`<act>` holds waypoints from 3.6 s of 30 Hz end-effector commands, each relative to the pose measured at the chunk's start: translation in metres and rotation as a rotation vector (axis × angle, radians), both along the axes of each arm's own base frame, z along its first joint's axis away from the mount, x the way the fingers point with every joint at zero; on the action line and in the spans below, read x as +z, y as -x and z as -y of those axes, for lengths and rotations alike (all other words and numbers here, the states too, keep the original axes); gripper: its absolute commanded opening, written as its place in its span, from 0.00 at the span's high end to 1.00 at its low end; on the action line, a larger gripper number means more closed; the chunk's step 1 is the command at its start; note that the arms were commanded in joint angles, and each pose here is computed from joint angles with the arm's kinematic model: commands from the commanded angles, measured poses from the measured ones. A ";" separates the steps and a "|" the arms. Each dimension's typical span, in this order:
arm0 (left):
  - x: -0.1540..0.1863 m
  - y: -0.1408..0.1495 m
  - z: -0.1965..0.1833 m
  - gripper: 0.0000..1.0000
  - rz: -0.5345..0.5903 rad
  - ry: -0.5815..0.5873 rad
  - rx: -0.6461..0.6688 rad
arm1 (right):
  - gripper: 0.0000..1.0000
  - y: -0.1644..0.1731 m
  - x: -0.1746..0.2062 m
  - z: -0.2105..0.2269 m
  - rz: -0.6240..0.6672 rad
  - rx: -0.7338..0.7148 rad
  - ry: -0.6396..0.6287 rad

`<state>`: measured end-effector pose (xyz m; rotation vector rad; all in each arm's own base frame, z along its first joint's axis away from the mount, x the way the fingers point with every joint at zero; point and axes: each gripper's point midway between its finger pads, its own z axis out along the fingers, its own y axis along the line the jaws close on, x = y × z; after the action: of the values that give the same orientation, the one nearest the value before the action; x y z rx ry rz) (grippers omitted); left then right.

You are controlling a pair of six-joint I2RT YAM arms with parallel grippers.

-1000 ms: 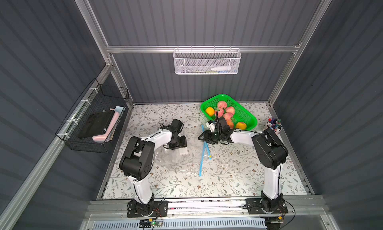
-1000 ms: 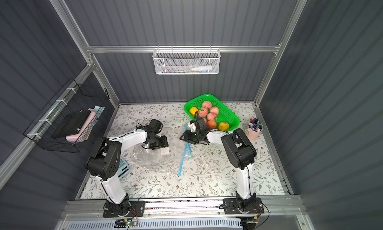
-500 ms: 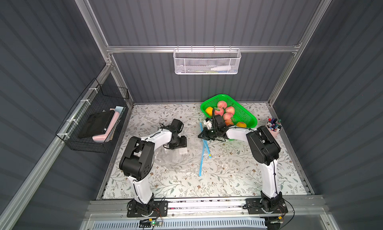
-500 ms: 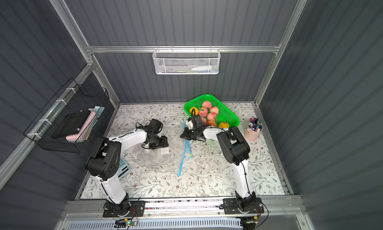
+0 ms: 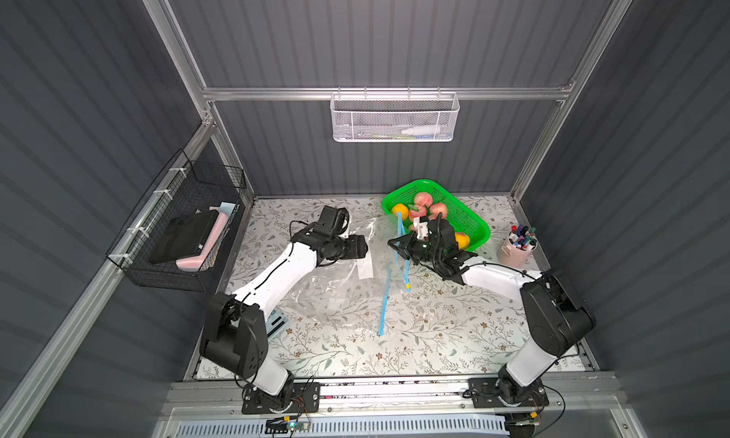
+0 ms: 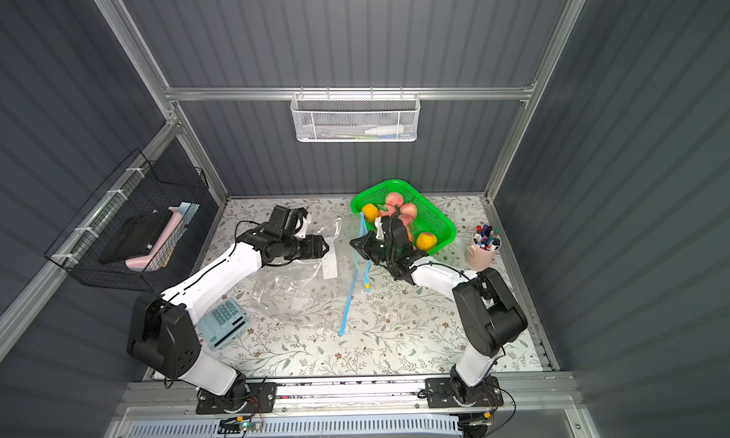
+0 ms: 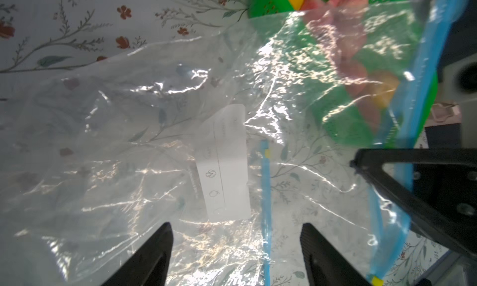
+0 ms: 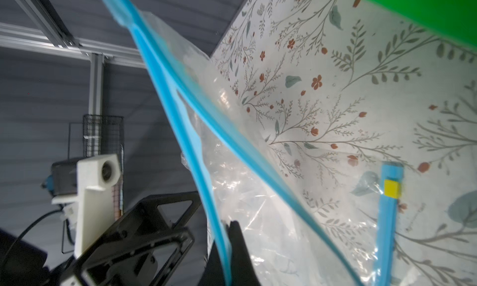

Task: Place the peach in a zip-top bag and seal the zipper
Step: Open the zipper food storage bag.

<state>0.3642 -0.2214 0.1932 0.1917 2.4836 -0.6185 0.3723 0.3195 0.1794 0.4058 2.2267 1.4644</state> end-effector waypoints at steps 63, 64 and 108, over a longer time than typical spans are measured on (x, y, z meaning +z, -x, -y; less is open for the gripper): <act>-0.032 0.037 0.060 0.98 0.102 -0.234 -0.088 | 0.52 0.019 0.039 0.053 0.105 -0.238 0.158; -0.031 0.037 0.060 0.98 0.104 -0.232 -0.088 | 0.52 0.020 0.035 0.060 0.106 -0.257 0.190; -0.034 0.022 0.066 0.83 0.111 -0.300 -0.111 | 0.99 0.034 -0.003 0.002 0.098 0.128 0.250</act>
<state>0.3379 -0.2906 0.1578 0.4392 2.4555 -0.3156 0.3436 0.3134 0.1688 0.1556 2.3732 1.1781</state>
